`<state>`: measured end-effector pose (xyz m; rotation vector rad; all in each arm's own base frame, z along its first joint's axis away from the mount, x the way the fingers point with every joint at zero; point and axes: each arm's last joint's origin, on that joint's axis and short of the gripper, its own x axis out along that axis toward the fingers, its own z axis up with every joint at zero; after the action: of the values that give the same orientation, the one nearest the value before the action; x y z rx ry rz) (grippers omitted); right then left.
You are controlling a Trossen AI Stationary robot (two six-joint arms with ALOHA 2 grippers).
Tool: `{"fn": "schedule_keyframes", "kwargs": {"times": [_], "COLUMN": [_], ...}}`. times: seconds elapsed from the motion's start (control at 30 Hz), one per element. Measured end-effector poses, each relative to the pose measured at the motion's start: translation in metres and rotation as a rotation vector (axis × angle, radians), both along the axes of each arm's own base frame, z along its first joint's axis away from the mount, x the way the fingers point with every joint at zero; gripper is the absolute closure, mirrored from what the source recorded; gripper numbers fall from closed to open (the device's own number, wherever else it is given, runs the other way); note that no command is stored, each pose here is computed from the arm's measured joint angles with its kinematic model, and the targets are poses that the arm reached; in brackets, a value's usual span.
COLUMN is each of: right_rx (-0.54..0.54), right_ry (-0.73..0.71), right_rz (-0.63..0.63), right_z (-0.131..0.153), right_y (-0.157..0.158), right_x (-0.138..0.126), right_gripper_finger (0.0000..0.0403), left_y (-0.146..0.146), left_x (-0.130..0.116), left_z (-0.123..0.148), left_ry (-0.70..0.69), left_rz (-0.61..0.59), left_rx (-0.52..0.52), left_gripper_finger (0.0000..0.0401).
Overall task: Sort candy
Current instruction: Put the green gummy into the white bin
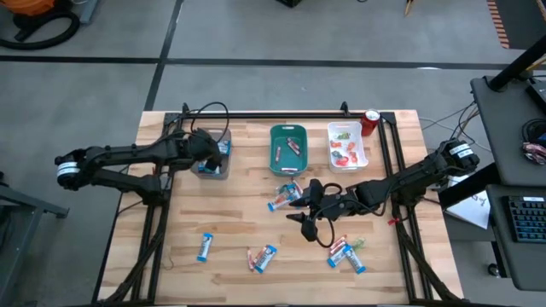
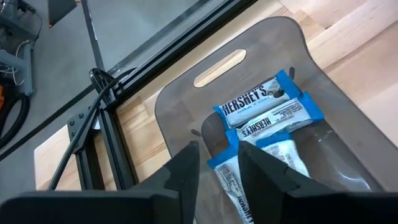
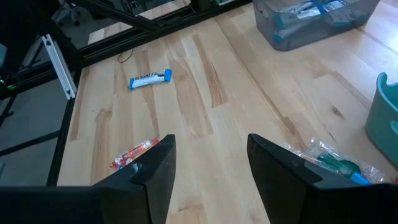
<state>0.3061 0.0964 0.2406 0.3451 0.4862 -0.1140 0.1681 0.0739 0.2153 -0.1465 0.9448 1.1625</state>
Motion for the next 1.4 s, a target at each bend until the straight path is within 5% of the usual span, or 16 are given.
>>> {"fn": "schedule_keyframes", "kwargs": {"times": [0.2, 0.5, 0.77, 1.0, 1.4], "right_rx": [0.008, 0.166, 0.376, 0.443, 0.545], "right_ry": [0.002, 0.118, 0.397, 0.569, 1.04], "right_rz": [-0.002, -0.095, -0.135, -0.221, -0.27], "right_z": [0.0, -0.01, -0.027, -0.024, -0.026], "right_y": [0.0, -0.001, 0.0, 0.011, 0.024], "right_x": [0.0, -0.006, -0.022, -0.036, -0.074], "right_gripper_finger": [0.0213, 0.0213, 0.0213, 0.0218, 0.0245], "left_y": [-0.013, -0.065, -0.12, -0.152, -0.165], "left_x": [0.006, 0.024, 0.041, 0.06, 0.08], "left_z": [0.005, 0.017, 0.022, 0.016, -0.006], "left_ry": [-0.065, -0.249, -0.43, -0.496, -0.435], "left_rz": [-0.07, -0.359, -0.616, -0.763, -0.789], "left_rx": [0.016, 0.026, 0.003, 0.026, 0.033], "left_gripper_finger": [0.0285, 0.0285, 0.0285, 0.0285, 0.0285]}}
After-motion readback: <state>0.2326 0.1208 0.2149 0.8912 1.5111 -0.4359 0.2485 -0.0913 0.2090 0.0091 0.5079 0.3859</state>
